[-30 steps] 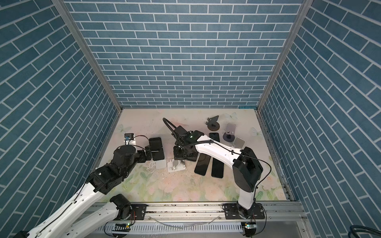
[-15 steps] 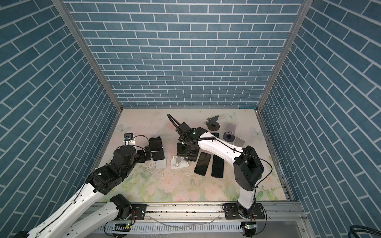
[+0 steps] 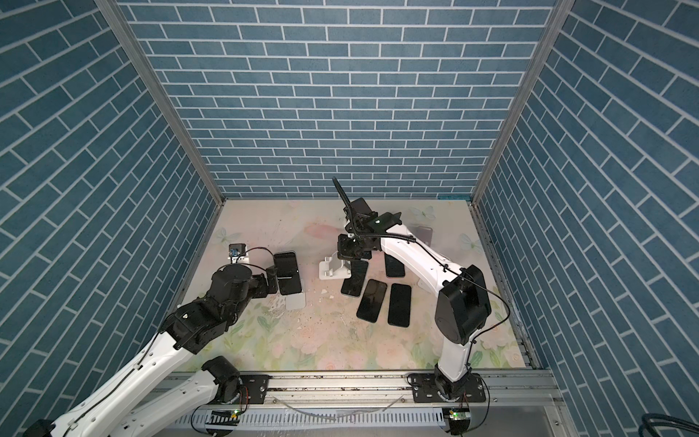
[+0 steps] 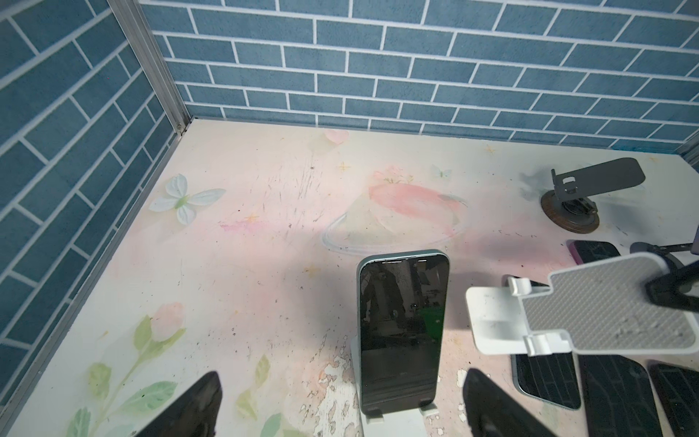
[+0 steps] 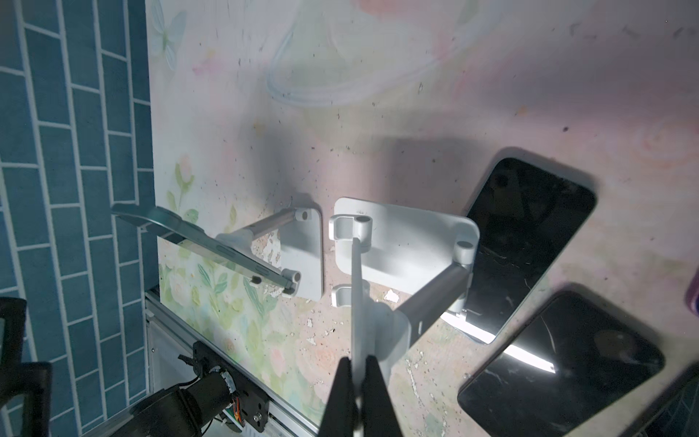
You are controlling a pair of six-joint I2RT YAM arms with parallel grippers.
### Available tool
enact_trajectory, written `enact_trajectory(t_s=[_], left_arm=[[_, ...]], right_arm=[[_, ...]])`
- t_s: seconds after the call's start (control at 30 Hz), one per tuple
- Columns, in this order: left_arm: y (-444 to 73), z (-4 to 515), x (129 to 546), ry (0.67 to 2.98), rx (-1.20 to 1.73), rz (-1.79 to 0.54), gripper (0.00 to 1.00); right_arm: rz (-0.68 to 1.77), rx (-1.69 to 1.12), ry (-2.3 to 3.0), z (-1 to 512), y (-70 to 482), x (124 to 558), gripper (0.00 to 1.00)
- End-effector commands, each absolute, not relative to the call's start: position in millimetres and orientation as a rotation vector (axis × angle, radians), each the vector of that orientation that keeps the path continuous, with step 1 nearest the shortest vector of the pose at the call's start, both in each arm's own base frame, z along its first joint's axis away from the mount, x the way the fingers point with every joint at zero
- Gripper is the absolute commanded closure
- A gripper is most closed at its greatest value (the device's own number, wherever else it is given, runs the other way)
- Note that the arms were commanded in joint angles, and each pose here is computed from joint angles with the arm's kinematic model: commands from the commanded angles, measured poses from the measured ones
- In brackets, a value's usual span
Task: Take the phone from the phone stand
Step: 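Lift the empty white stand and carry it toward the far wall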
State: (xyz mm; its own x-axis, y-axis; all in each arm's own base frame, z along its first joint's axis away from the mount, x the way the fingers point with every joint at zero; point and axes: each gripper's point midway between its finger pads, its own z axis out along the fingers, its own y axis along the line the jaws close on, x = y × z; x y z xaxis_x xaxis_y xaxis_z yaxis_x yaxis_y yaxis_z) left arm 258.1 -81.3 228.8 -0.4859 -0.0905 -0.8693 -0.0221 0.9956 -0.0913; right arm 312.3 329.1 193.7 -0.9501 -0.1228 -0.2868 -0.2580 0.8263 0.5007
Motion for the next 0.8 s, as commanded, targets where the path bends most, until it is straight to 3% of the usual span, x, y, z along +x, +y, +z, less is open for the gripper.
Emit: enact_trajectory(t_s=[0.0,0.4,0.77], left_arm=[[-74,239,259,2.062,-0.11,-0.057,0.0],[-84,241,269,2.076,-0.086,-0.055,0.0],[-87,239,275,2.094,-0.082,-0.037,0.01]], right_arm=[[0.849,-0.343,2.705,215,327,329,1.0],[0.863,-0.24,2.684,208,301,409,1.0],[0.887,-0.132,2.682,190,277,454,1.0]])
